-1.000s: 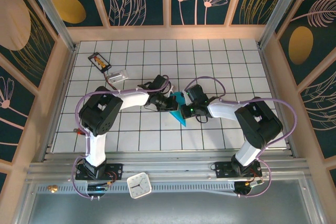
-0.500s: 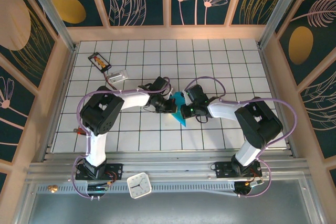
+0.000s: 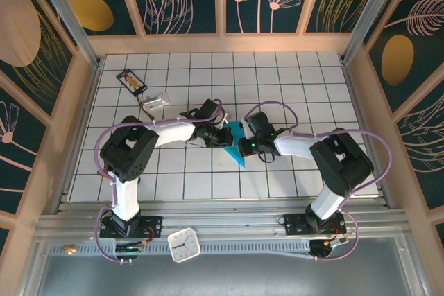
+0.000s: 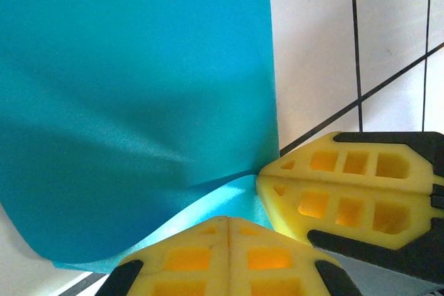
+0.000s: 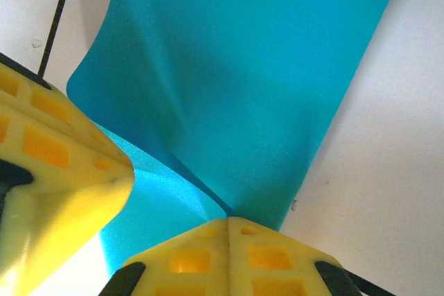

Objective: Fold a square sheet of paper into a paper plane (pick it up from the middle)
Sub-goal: Third fold the triangle at the center of the table.

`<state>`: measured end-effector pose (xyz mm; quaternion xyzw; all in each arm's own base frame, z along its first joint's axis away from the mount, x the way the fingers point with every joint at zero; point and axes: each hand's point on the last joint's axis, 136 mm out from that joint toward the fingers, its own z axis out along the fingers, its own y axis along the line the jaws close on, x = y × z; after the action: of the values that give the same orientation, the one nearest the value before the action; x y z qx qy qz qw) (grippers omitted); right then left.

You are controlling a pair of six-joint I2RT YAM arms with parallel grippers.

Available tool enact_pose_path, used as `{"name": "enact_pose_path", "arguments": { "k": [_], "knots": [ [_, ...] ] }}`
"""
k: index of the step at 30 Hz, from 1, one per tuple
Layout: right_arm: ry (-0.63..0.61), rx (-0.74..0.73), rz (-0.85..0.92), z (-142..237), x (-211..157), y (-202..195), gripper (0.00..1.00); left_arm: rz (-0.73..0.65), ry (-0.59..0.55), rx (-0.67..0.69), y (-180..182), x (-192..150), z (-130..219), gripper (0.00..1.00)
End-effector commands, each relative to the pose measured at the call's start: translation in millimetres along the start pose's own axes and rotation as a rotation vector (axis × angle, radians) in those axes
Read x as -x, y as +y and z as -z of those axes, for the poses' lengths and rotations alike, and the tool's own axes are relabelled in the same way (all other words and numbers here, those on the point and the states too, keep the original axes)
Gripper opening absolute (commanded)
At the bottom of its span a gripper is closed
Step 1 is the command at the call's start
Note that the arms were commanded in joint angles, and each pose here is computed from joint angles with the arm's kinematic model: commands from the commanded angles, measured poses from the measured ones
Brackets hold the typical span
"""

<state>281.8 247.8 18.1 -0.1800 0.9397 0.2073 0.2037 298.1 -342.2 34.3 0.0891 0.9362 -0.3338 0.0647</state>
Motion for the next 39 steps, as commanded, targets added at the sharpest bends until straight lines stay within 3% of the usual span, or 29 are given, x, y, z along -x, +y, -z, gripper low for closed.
{"name": "enact_pose_path", "arguments": {
  "k": [1,9,21,28,39],
  "knots": [
    [0.11,-0.047,-0.029,-9,-34,-16,0.0,0.005,0.026,0.049,13,-6,-5,0.0],
    [0.114,-0.044,-0.033,-9,-36,-16,0.0,0.04,0.026,0.152,54,-15,-10,0.0],
    [0.12,-0.041,-0.04,-9,-38,-16,0.0,0.06,-0.032,0.158,65,-10,14,0.0],
    [0.124,-0.043,-0.043,-9,-39,-16,0.0,0.065,-0.075,-0.083,6,-10,29,0.02],
    [0.135,-0.056,-0.055,-10,-41,-18,0.0,0.197,-0.089,-0.348,-38,-53,33,0.0]
  ]
}}
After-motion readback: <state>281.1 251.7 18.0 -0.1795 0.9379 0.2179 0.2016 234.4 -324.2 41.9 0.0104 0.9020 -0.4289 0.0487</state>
